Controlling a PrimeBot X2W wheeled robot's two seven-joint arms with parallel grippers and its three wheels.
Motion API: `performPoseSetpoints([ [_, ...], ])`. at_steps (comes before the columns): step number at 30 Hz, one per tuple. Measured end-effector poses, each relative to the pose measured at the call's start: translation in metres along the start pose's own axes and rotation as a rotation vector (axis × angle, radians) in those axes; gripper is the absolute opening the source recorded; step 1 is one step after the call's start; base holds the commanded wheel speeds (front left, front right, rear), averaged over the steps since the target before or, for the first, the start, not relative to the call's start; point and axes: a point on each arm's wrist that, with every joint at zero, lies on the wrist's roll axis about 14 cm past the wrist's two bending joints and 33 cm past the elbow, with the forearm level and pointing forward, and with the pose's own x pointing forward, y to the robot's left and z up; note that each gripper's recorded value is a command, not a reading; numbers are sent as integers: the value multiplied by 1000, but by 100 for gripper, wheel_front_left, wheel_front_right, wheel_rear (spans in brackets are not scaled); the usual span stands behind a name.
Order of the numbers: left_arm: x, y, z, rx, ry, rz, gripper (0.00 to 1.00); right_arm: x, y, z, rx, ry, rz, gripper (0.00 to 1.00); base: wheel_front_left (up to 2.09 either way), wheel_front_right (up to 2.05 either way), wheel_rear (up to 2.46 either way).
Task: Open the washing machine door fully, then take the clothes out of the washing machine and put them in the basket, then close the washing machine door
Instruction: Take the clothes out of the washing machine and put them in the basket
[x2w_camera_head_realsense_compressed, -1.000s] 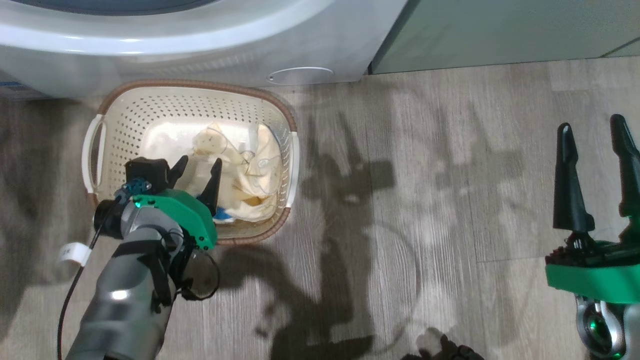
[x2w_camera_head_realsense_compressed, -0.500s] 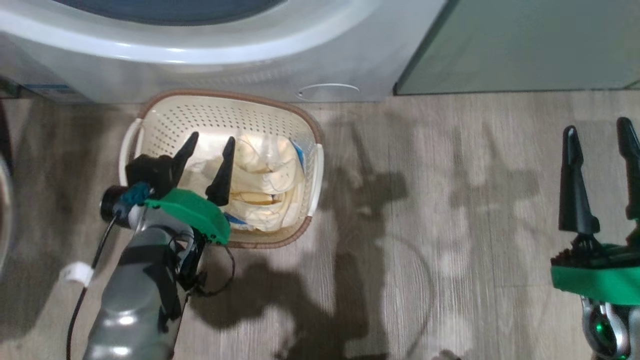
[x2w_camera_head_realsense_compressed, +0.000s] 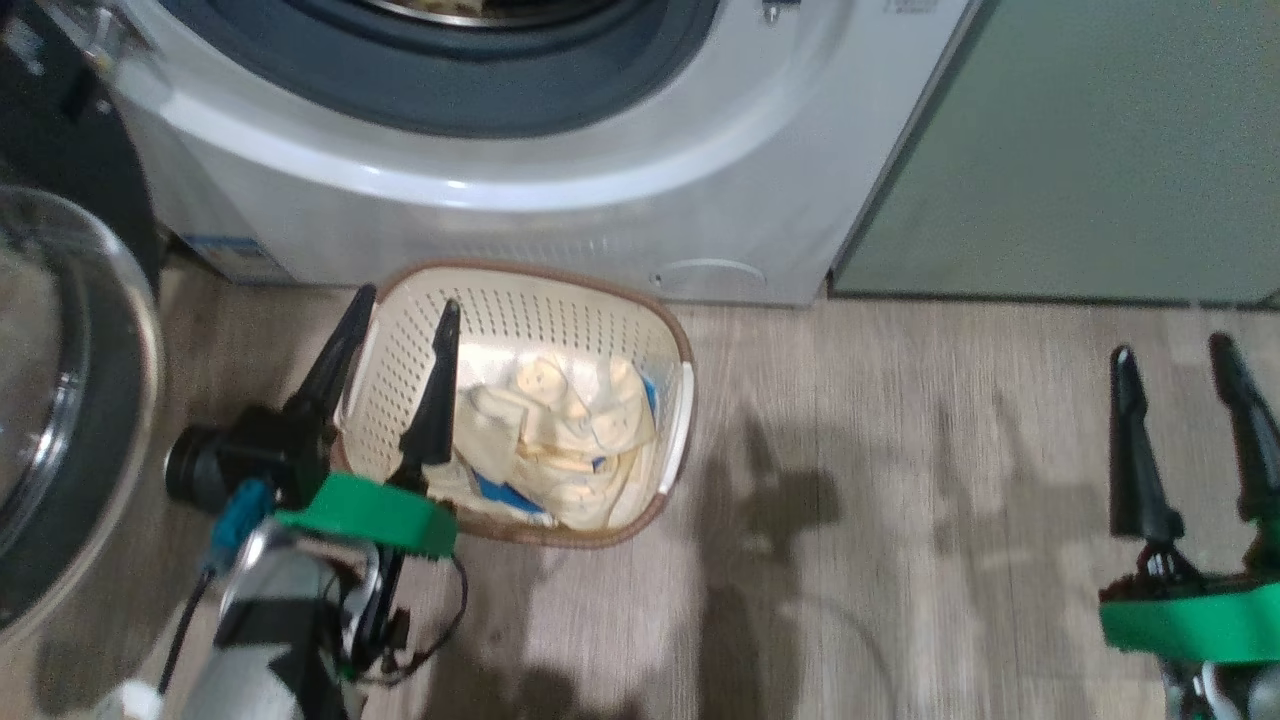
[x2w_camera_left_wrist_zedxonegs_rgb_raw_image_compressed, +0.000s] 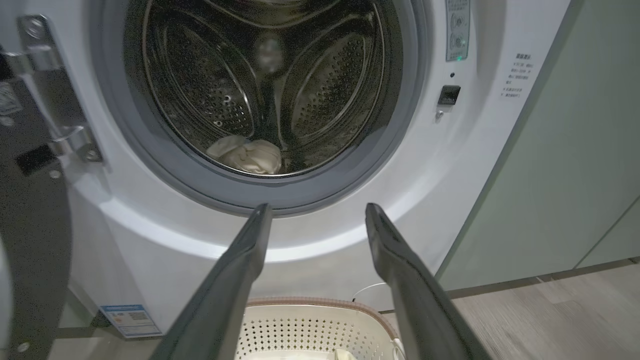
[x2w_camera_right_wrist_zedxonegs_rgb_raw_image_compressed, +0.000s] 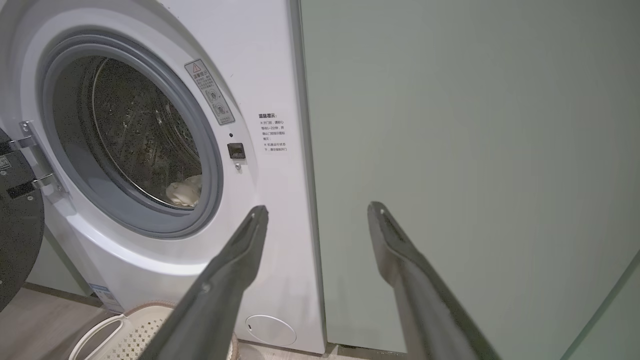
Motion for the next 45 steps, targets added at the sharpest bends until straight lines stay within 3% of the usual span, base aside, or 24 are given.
performPoseSetpoints([
  [18,-82,12,58,47,-73,54,100,-62,5,29,4,-39,-5,100,0,0,0],
  [45,-95,19,73,47,-97,86,100,-69,14,34,12,-57,20,100,0,0,0],
])
